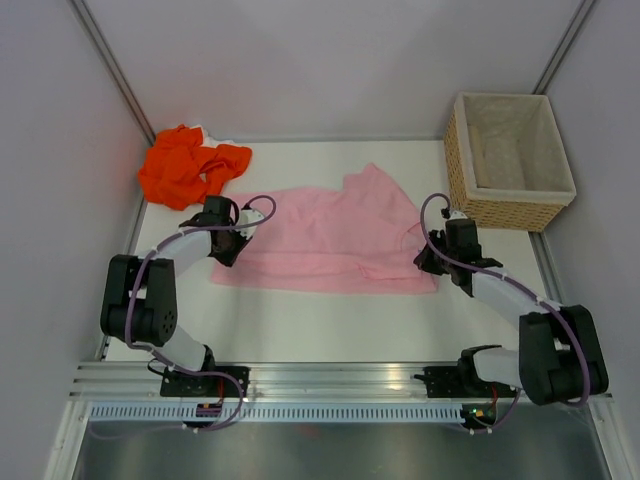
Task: Roll the t-shirts
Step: Fold the tshirt
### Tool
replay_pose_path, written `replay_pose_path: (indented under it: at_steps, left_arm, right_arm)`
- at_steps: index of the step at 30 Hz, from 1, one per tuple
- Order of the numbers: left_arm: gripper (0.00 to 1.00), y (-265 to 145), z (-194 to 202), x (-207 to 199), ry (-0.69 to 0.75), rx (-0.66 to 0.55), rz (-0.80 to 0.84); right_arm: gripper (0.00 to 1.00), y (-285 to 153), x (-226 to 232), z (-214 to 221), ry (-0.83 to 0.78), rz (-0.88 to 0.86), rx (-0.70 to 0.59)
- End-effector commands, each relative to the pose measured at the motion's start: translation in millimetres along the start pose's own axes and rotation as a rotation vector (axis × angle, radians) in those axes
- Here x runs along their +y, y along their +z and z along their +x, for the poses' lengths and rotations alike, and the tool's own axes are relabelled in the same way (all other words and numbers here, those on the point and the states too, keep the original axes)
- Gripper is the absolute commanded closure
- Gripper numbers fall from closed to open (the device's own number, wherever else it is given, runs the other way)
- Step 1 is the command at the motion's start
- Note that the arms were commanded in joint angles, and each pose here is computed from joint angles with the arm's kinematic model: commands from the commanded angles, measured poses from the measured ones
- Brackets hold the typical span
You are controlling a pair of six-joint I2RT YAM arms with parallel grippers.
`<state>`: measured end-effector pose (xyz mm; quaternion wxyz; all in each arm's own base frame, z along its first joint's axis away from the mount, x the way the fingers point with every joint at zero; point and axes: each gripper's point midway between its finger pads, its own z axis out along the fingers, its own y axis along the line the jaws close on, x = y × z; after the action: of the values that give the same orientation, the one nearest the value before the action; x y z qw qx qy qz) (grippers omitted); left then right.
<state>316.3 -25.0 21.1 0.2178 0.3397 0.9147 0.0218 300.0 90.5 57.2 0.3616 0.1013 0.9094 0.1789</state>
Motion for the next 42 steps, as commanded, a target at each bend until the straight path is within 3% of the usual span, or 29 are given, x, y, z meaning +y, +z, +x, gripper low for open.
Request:
replay_pose_path:
  at_steps: [1, 13, 18, 20, 21, 24, 28, 33, 40, 42]
  left_arm:
    - [0.73, 5, -23, 16, -0.005, -0.041, -0.026]
    - [0.71, 15, -30, 54, -0.092, -0.047, -0.146]
    - [0.6, -16, -58, 42, -0.175, -0.115, -0.016]
    - [0.54, -36, -68, 38, -0.185, -0.157, 0.01]
    - [0.45, -45, -73, 35, -0.186, -0.185, 0.023]
    - [0.3, -73, -70, 39, -0.215, -0.217, -0.029]
    - [0.25, -70, -19, 50, -0.33, -0.122, -0.061]
    - [0.25, -35, 32, 37, -0.419, 0.022, 0.01]
    - [0.24, -7, 33, 29, -0.48, 0.032, 0.08]
    - [0.24, -3, 34, 23, -0.488, 0.04, 0.103]
  right_arm:
    - [1.0, 22, 6, 7, 0.007, -0.052, 0.027]
    - [1.0, 40, -14, -9, -0.05, 0.069, 0.02]
    - [0.98, 31, -17, -20, -0.048, 0.127, 0.034]
    - [0.88, 22, -11, -34, -0.048, 0.124, 0.0]
    - [0.83, 12, -10, -41, -0.038, 0.138, -0.02]
    - [0.53, -7, -11, -46, -0.008, 0.17, -0.045]
    - [0.41, -19, -22, -16, 0.045, 0.199, 0.003]
    - [0.39, -19, -29, 8, 0.076, 0.187, 0.035]
    - [0.4, 0, -32, 41, 0.114, 0.147, 0.136]
    - [0.48, 4, -32, 47, 0.124, 0.141, 0.157]
